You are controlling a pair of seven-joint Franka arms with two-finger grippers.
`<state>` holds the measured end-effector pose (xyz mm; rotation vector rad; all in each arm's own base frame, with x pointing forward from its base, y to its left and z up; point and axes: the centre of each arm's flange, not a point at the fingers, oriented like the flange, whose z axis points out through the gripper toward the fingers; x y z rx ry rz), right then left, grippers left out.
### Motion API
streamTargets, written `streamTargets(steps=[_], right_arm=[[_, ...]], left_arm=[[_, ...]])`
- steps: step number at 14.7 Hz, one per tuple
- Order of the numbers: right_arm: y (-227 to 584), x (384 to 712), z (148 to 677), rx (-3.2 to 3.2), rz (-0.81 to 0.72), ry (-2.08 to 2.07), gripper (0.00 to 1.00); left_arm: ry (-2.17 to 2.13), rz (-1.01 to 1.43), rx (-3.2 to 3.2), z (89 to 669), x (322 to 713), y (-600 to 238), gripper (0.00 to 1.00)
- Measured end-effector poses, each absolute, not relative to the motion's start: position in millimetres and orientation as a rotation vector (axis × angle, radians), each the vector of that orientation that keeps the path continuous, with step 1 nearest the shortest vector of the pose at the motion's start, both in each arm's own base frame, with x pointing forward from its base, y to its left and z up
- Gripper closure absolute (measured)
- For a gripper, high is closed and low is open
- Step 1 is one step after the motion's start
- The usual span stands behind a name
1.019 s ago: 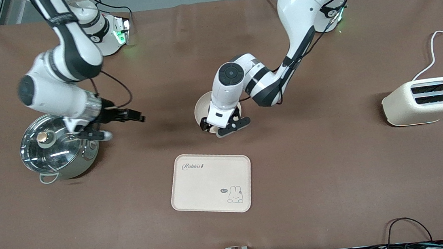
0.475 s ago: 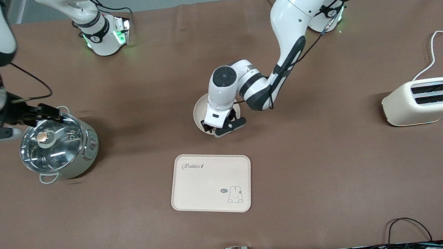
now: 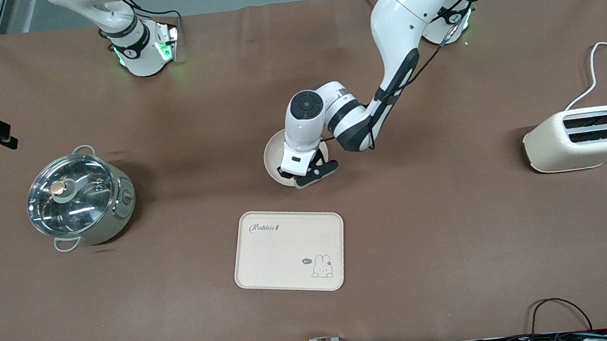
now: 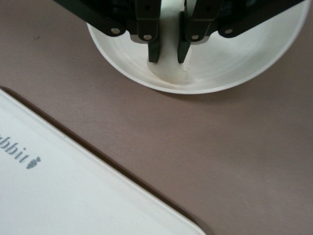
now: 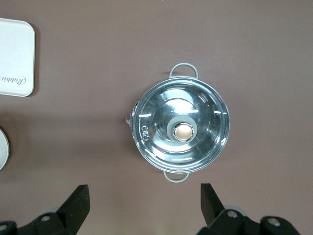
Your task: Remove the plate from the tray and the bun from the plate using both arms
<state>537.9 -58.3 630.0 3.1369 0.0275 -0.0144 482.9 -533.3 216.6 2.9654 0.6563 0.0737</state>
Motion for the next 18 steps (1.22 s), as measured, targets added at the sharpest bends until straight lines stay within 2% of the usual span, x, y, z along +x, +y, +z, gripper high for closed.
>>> streamTargets(steps=[3,6,10,13,14,18], right_arm=[[-60.3,538.2,644.1,3.131,0.031,0.034,0.00],[-56.7,539.2,647.1,3.130,0.042,0.044,0.00],[-55.0,540.6,648.4,3.128,0.050,0.050,0.00],[-54.4,541.0,648.6,3.127,0.053,0.052,0.00],[-54.1,541.0,648.7,3.127,0.054,0.053,0.00],[-54.2,541.2,649.2,3.127,0.057,0.053,0.00]], left_arm=[[0.493,0.121,3.078,290.5,506.1,-504.7,0.87],[0.216,0.118,3.130,331.2,570.1,-408.9,0.88],[-0.053,-0.010,3.138,296.7,642.0,-245.0,0.91],[-0.078,-0.063,3.099,247.5,654.6,-183.1,0.92],[-0.075,-0.060,3.085,231.6,653.0,-179.0,0.88],[-0.086,-0.062,3.061,205.9,645.6,-185.5,0.49]])
